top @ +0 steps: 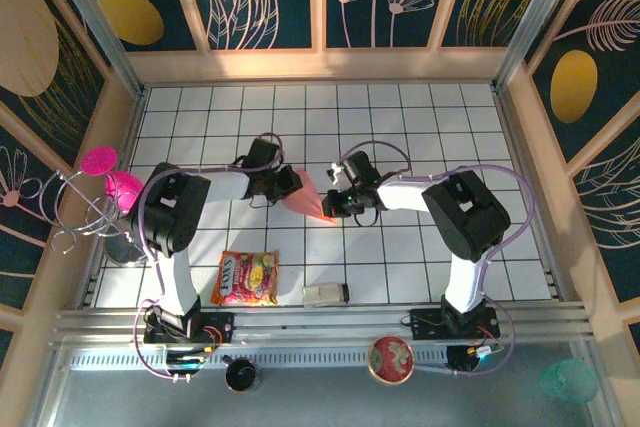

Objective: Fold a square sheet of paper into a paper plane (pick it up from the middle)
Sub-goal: Fourth fold the wing at the center of the table.

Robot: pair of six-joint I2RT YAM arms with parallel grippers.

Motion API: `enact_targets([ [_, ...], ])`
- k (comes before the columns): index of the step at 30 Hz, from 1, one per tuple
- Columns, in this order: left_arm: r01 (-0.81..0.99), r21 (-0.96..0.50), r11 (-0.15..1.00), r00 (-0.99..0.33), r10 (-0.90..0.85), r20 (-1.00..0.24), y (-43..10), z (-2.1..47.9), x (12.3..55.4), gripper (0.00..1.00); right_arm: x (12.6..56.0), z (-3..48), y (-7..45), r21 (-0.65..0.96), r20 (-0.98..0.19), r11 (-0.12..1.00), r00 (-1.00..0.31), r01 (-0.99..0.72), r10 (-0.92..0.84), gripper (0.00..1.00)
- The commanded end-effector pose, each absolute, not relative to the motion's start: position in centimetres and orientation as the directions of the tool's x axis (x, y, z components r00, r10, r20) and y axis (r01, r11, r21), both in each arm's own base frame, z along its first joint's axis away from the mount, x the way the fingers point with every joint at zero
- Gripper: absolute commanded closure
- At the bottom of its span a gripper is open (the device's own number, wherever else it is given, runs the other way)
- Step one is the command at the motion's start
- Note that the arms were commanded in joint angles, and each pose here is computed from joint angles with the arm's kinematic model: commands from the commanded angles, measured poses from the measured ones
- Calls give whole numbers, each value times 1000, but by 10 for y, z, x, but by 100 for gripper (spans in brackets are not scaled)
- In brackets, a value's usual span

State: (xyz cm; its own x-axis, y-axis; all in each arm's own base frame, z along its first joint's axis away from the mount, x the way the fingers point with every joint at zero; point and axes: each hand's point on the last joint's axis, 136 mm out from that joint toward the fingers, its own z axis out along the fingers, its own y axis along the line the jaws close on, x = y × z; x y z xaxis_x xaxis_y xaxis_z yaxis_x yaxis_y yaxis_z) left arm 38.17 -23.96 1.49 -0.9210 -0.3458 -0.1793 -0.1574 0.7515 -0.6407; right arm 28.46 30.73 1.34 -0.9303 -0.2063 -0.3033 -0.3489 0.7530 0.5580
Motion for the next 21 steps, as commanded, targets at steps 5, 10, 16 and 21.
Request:
enact_targets([
  [5, -233, -520, 822, -872, -413, -262, -170, -2, 418, 87, 237, -53, 253, 376, -66, 900, -975, -221, -212, 97],
  [10, -229, -494, 839, -864, -409, -293, -151, 2, 429, 86, 243, -45, 260, 410, -86, 886, -976, -216, -198, 97],
  [16, -160, -568, 808, -828, -423, -368, -161, 57, 442, 81, 274, 9, 299, 545, -227, 794, -959, -268, -168, 89],
  [21, -127, -619, 775, -809, -442, -388, -179, 90, 426, 68, 311, 91, 324, 626, -434, 685, -896, -373, -92, 73],
])
